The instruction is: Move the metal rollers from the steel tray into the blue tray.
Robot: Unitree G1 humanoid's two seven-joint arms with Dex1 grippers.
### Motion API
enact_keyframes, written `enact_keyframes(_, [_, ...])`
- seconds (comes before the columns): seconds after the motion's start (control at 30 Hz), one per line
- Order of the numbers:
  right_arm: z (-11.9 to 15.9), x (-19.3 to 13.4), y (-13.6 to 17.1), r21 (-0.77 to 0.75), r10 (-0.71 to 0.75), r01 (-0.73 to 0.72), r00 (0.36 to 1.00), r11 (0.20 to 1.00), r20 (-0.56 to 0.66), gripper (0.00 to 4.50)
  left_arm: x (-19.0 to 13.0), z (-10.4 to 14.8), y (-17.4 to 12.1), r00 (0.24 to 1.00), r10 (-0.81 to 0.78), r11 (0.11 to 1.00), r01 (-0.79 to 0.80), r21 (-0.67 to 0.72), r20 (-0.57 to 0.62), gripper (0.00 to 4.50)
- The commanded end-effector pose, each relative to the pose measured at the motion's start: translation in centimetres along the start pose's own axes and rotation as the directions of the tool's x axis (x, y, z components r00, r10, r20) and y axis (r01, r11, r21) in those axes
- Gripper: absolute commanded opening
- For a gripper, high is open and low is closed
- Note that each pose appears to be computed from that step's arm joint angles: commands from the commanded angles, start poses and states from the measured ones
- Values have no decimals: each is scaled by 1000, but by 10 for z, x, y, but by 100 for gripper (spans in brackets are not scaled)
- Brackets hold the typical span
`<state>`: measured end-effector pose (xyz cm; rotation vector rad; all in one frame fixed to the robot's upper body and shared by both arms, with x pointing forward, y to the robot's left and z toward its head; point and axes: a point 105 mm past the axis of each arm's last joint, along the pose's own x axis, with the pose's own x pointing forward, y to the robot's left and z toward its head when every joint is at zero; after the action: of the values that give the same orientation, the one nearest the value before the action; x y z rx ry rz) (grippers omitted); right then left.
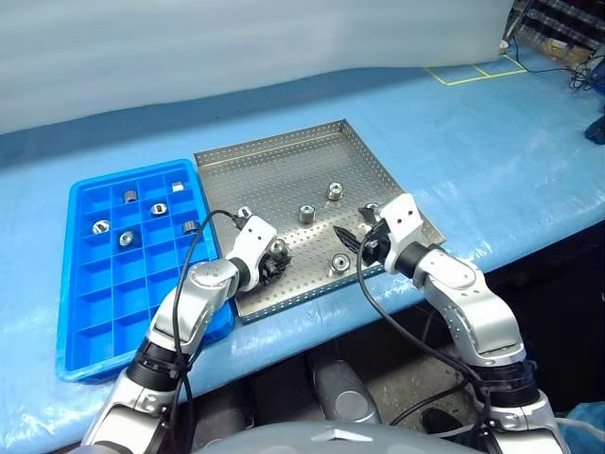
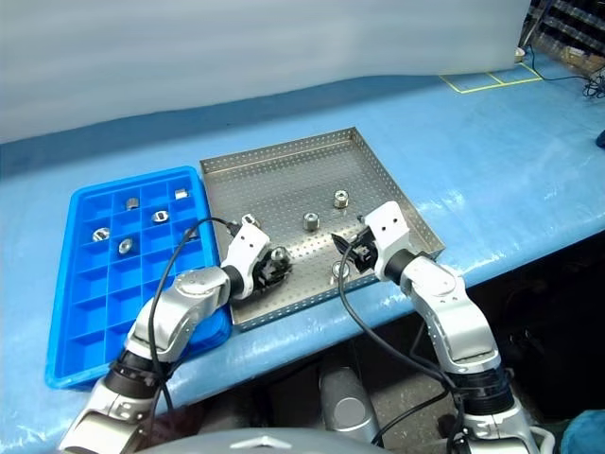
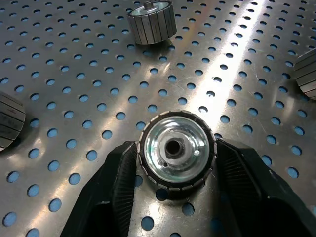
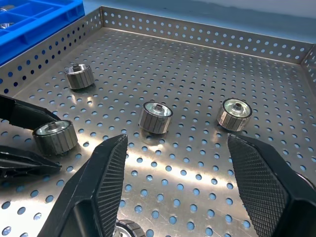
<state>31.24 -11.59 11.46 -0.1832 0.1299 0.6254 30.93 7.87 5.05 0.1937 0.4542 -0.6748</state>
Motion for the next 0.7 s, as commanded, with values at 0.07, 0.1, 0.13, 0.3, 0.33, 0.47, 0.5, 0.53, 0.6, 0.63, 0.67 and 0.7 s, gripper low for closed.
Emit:
enact_keyframes(0.07, [4,2,13,10,77,-77,997,997,8,341,-7,12,1,998,-8,999,10,-32,67,208])
enact_keyframes(0.1, [3,3,16,17,95,-95,995,995,7,341,-8,14,2,997,-5,999,8,-41,79,208])
enact_keyframes(0.13, [1,3,19,20,110,-110,994,994,1,341,-10,16,5,996,6,999,-2,-50,87,208])
enact_keyframes(0.3, [2,8,20,17,115,-115,993,993,1,341,-10,10,12,997,32,997,-27,-71,64,208])
enact_keyframes(0.33, [3,8,20,16,117,-118,993,993,3,341,-9,9,11,998,28,997,-24,-73,62,208])
enact_keyframes(0.47, [3,12,22,12,124,-124,992,992,0,341,-12,12,12,995,43,995,-34,-97,87,208])
enact_keyframes(0.5, [3,12,22,12,128,-128,992,992,0,341,-14,12,15,995,52,994,-43,-102,88,208])
enact_keyframes(0.53, [2,12,23,12,130,-130,992,991,-1,341,-15,11,16,995,58,993,-49,-103,86,208])
enact_keyframes(0.6, [2,13,24,11,134,-134,991,991,-1,341,-15,8,19,995,69,993,-61,-104,75,208])
enact_keyframes(0.63, [3,14,25,7,137,-137,991,991,0,341,-15,6,20,995,74,991,-66,-113,71,208])
enact_keyframes(0.67, [3,14,26,4,139,-139,990,990,1,341,-14,5,21,995,77,990,-69,-120,68,208])
enact_keyframes(0.7, [5,15,27,-6,142,-142,990,990,5,341,-13,5,20,995,76,990,-67,-126,66,208])
